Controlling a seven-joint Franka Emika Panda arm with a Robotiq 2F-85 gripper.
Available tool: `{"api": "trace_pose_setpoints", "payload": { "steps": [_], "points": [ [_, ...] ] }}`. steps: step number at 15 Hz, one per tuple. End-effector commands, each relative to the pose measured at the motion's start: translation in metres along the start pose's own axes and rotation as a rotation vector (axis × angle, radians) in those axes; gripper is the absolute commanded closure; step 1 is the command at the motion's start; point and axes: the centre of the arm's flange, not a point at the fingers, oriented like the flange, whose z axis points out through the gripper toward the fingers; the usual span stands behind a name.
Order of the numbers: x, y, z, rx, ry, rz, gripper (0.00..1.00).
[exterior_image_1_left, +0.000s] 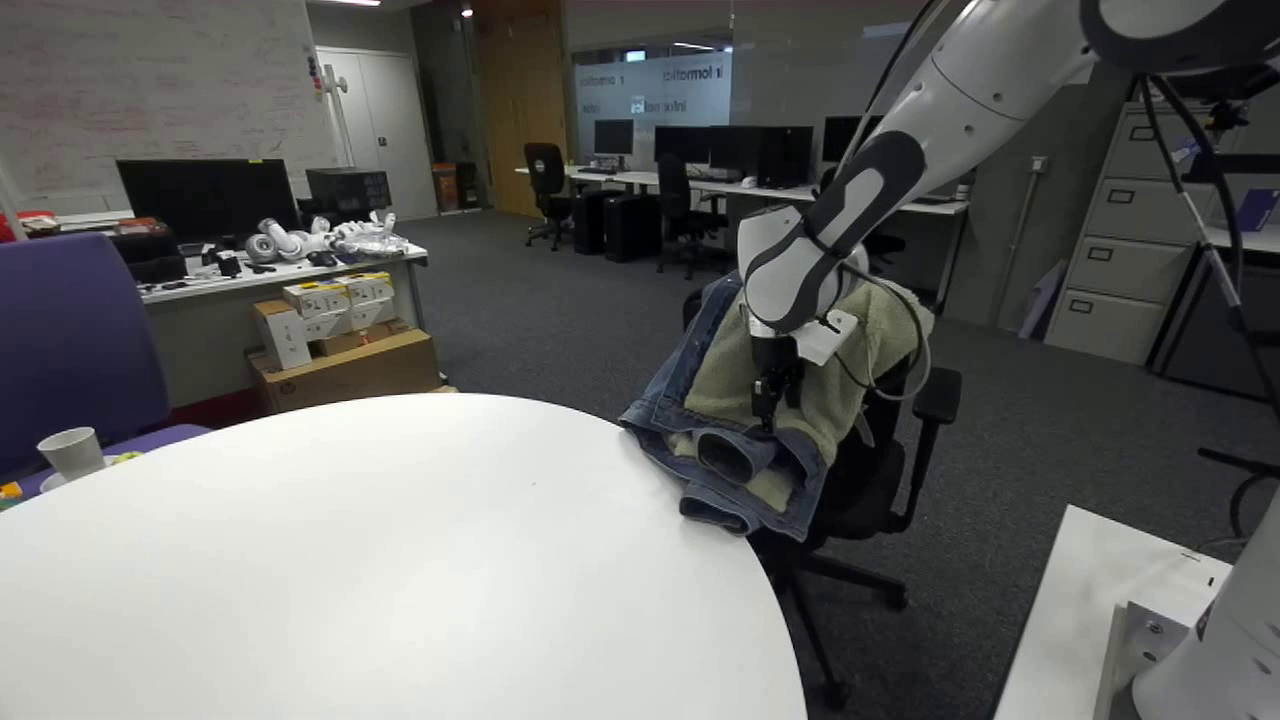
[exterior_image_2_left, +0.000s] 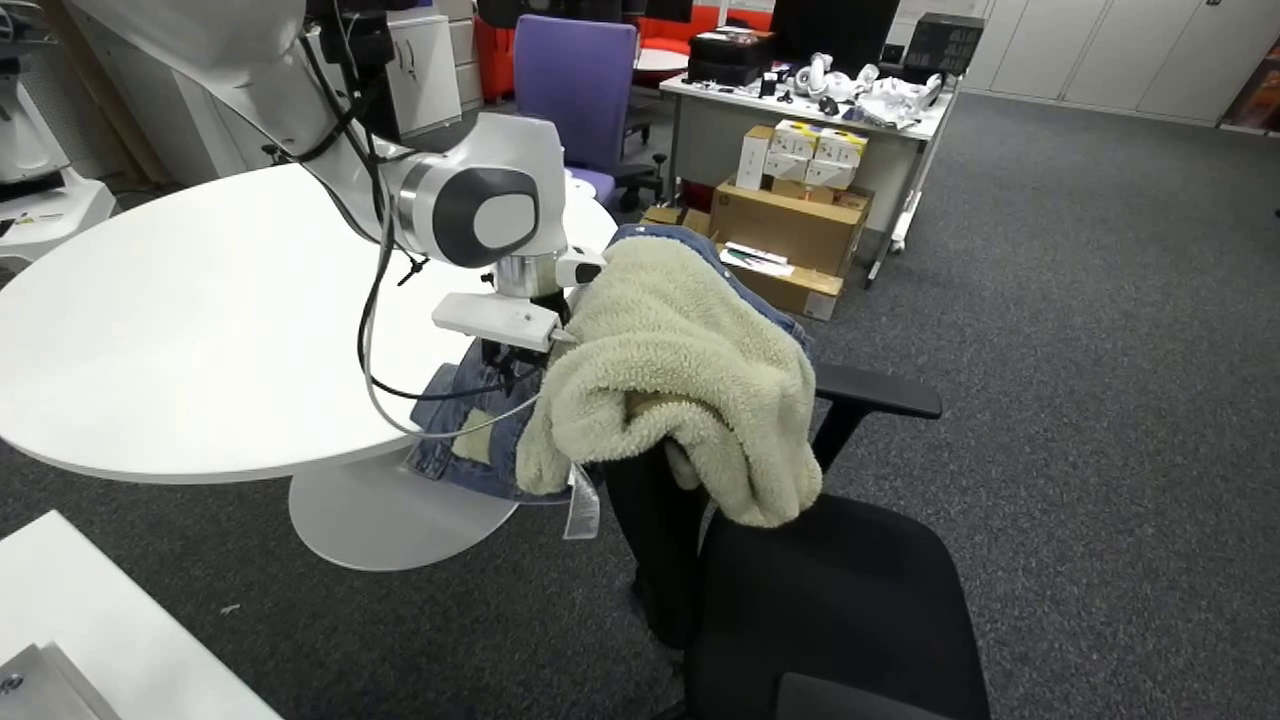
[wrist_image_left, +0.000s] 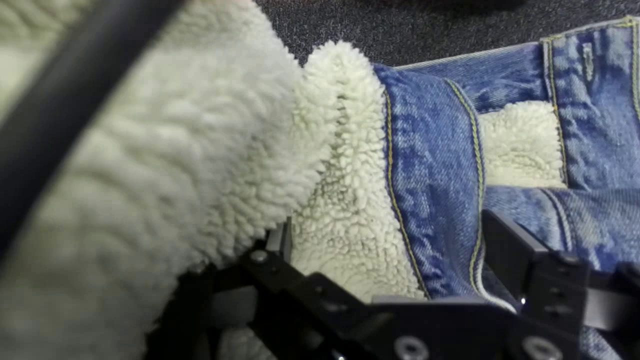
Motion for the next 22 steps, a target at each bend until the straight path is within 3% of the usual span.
{"api": "trace_pose_setpoints", "payload": {
  "steps": [1,8,11,13,22],
  "points": [
    [-0.007,0.054,0.006,-0.085,0.02,0.087,0.0],
    [-0.023,0.085,0.031,-0.162,-0.01,0.197,0.0],
    [-0.026,0.078,0.034,-0.184,-0.008,0.189,0.0],
    [-0.026,0.056,0.021,-0.185,0.04,0.132,0.0],
    [-0.022,-0.032,-0.091,-0.021,0.312,-0.068,0.0]
  ]
}}
